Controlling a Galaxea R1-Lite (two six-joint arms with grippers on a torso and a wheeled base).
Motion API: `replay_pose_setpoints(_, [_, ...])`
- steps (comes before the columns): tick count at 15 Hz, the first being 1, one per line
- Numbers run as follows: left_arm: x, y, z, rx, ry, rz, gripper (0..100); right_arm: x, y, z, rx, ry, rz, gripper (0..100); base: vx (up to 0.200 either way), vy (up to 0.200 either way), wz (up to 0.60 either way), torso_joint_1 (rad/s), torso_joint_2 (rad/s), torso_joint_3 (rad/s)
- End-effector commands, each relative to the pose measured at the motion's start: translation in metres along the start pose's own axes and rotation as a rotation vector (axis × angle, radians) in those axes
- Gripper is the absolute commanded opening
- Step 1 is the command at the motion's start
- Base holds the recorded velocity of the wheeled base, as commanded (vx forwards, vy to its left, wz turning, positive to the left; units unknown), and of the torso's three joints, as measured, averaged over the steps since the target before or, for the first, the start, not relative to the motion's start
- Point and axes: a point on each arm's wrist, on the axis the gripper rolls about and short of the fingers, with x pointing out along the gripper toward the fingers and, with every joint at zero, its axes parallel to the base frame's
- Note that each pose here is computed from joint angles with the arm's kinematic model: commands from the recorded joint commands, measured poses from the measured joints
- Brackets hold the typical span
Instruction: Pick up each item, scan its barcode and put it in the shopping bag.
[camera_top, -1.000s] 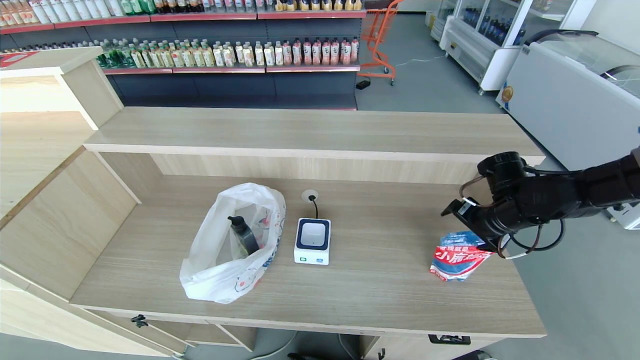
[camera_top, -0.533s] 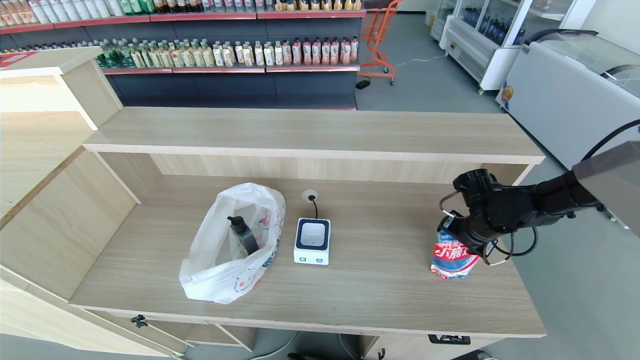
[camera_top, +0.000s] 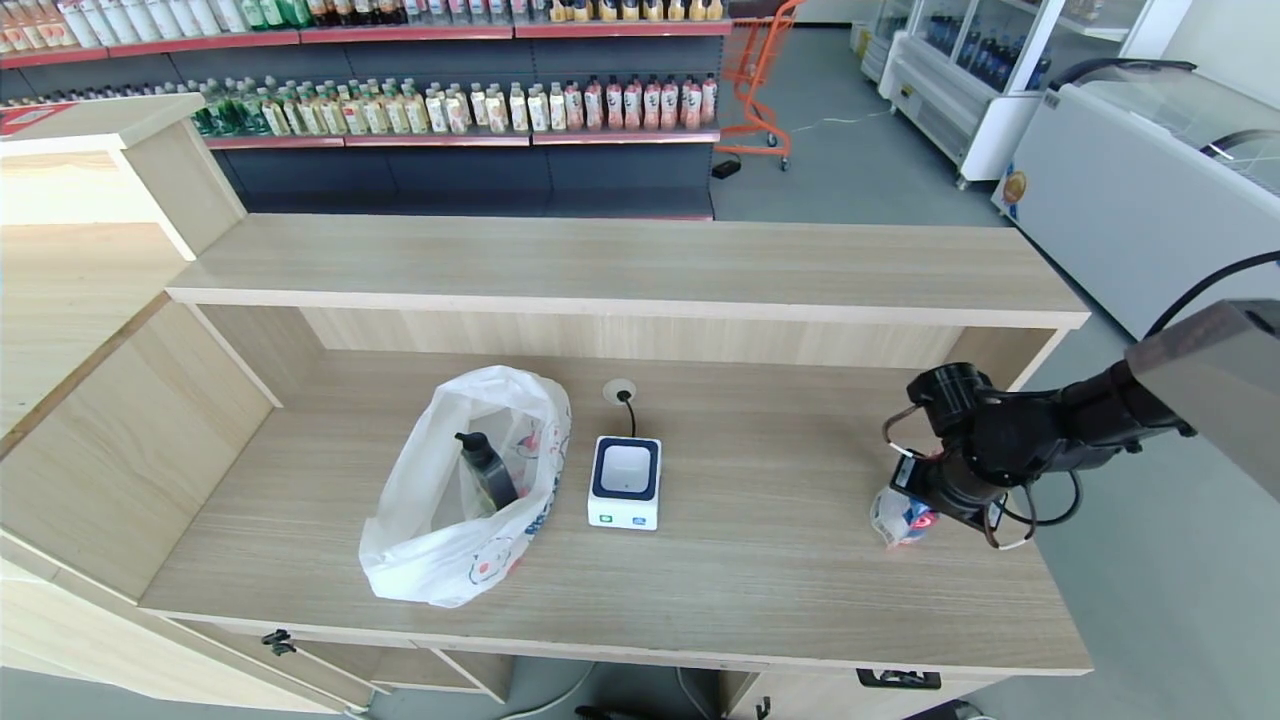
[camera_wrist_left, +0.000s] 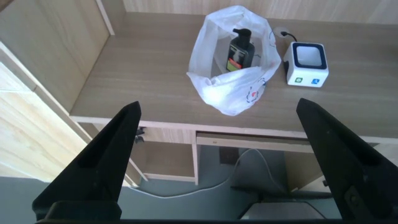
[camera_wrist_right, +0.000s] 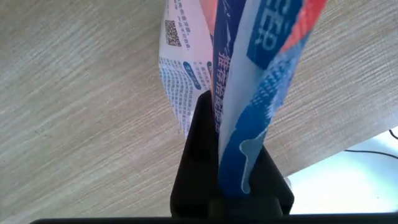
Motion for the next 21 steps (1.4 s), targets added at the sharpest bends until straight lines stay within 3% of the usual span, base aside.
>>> replay_pose_setpoints(1, [0.0, 0.0, 0.0, 0.0, 0.0, 0.0, 100, -0.012, -0.004, -0.001, -0.056, -0.009, -0.007, 0, 0.0, 0.0, 0.0, 0.0, 0.0, 0.0])
replay_pose_setpoints(3, [0.0, 0.0, 0.0, 0.0, 0.0, 0.0, 100, -0.047, -0.007, 0.011, -0.12, -0.067, 0.116, 0, 0.0, 0.0, 0.0, 0.0, 0.0, 0.0])
replay_pose_setpoints(6, [0.0, 0.0, 0.0, 0.0, 0.0, 0.0, 100, -0.102, -0.026, 0.023, -0.246, -0.059, 0.379, 0, 0.0, 0.0, 0.0, 0.0, 0.0, 0.0])
replay_pose_setpoints(9, [0.0, 0.0, 0.0, 0.0, 0.0, 0.0, 100, -0.165, -0.052, 0.02, -0.505, -0.09, 0.785, 0, 0.0, 0.0, 0.0, 0.0, 0.0, 0.0])
replay_pose_setpoints(13, [0.0, 0.0, 0.0, 0.0, 0.0, 0.0, 100, -0.225, -0.049, -0.002, -0.69, -0.07, 1.28, 0, 0.0, 0.0, 0.0, 0.0, 0.0, 0.0])
replay_pose_setpoints(18, [0.0, 0.0, 0.0, 0.0, 0.0, 0.0, 100, -0.275, -0.018, -0.039, -0.617, 0.184, 1.448, 0, 0.0, 0.0, 0.0, 0.0, 0.0, 0.0])
replay_pose_setpoints(21, [0.0, 0.0, 0.0, 0.0, 0.0, 0.0, 100, -0.28, -0.015, -0.046, -0.588, 0.25, 1.458, 0, 0.0, 0.0, 0.0, 0.0, 0.0, 0.0])
